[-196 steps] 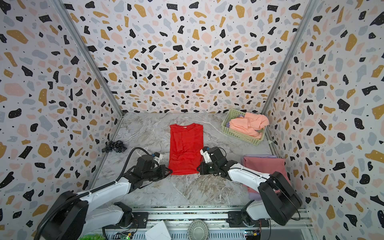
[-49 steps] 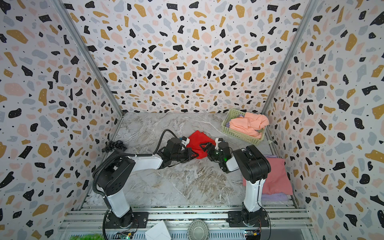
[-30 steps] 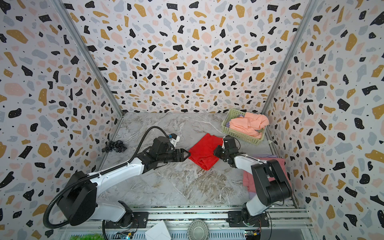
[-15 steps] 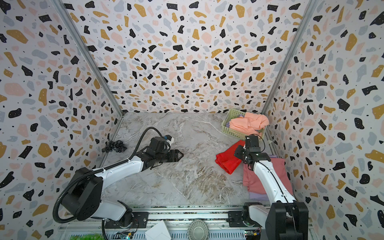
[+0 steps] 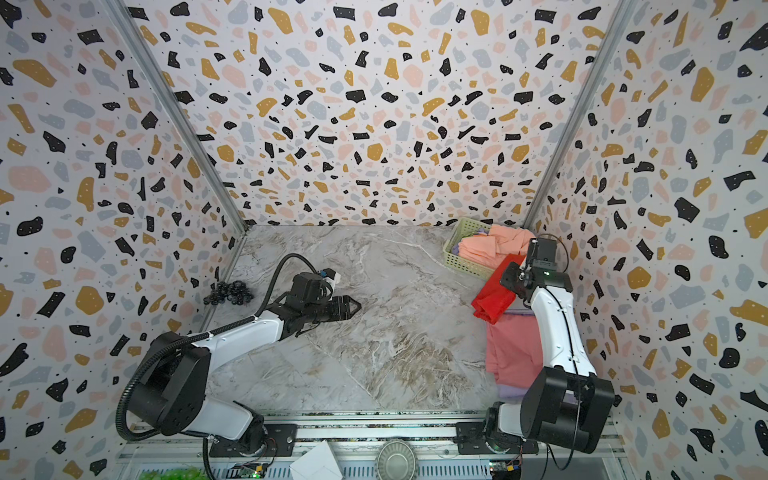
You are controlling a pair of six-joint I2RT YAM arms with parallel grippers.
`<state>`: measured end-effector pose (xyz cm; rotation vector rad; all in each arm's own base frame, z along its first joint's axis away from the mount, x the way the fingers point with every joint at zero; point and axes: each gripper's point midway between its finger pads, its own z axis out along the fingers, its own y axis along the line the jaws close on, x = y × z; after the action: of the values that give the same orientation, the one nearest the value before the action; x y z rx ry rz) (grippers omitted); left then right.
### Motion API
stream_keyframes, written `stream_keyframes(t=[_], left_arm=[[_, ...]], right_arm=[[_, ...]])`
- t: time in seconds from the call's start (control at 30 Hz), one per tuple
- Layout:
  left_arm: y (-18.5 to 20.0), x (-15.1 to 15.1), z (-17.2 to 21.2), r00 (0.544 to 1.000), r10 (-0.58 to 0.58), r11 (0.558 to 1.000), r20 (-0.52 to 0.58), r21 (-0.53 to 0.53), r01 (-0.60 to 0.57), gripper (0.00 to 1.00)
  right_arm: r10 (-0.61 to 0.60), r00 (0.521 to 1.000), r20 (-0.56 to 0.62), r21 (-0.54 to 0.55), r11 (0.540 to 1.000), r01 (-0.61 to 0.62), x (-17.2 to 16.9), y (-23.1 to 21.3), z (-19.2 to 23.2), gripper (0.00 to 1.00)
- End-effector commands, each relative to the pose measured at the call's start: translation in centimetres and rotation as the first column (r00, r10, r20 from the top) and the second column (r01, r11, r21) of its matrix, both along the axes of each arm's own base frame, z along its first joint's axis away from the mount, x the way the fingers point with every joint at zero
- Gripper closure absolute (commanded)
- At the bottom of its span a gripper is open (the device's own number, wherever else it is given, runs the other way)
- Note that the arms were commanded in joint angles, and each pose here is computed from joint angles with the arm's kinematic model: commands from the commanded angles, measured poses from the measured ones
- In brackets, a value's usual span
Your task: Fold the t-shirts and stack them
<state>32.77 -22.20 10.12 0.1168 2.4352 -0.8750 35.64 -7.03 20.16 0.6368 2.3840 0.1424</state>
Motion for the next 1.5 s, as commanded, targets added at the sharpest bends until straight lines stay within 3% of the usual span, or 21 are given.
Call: stream_keyframes(t=[0.0,0.37,0.7,0.77,0.8,0.83,0.9,0.93,1.1,1.3,1.47], left_arm=[[-0.1,0.3,0.4,0.999,-0.018,1.0,0.027,-0.02,0.019,0.29],[-0.2,0.5,-0.4,0.999,-0.033,0.999,0.001,-0.038,0.034,0.29],[-0.3,0.8,0.6,0.999,-0.039,0.998,0.018,-0.057,0.04,0.29],[-0.3,0.7,0.5,0.999,-0.04,0.997,0.018,-0.061,0.041,0.29],[-0.3,0.6,0.5,0.999,-0.04,0.997,0.016,-0.063,0.041,0.29],[-0.4,0.6,0.4,0.999,-0.041,0.997,0.013,-0.067,0.042,0.29],[-0.4,0.5,0.5,0.999,-0.042,0.996,0.013,-0.075,0.043,0.29],[-0.5,0.4,0.7,0.999,-0.044,0.996,0.017,-0.08,0.046,0.29],[-0.3,0.3,0.9,0.999,-0.04,0.996,0.028,-0.074,0.042,0.29],[-0.4,0.4,1.1,0.999,-0.041,0.996,0.034,-0.08,0.044,0.29],[-0.5,0.4,1.6,0.998,-0.043,0.994,0.044,-0.094,0.047,0.29]], right_arm=[[-0.007,0.999,0.033,-0.022,1.0,0.008,-1.4,-1.4,2.9,0.97],[-0.113,0.992,0.061,-0.027,0.993,0.115,-5.1,-5.2,3.9,0.97],[-0.219,0.976,0.003,0.047,0.975,0.218,-9.1,-5.7,-1.3,0.92],[-0.27,0.963,-0.007,0.065,0.961,0.27,-10.5,-6.1,-2.4,0.68],[-0.311,0.951,-0.004,0.061,0.949,0.31,-11.2,-6.6,-2.6,0.64],[-0.38,0.925,0.002,0.05,0.924,0.38,-12.2,-7.6,-2.6,0.5],[-0.511,0.859,0.041,0.018,0.859,0.511,-14.0,-9.8,-1.2,0.05],[-0.541,0.839,0.061,0.012,0.841,0.541,-14.3,-10.2,-0.2,0.01],[-0.558,0.805,0.199,0.064,0.828,0.558,-14.0,-9.9,5.0,0.01],[-0.462,0.811,0.36,0.133,0.885,0.446,-12.3,-7.9,10.4,0.01],[-0.4,0.846,0.353,0.206,0.915,0.346,-9.7,-7.1,7.0,0.01]])
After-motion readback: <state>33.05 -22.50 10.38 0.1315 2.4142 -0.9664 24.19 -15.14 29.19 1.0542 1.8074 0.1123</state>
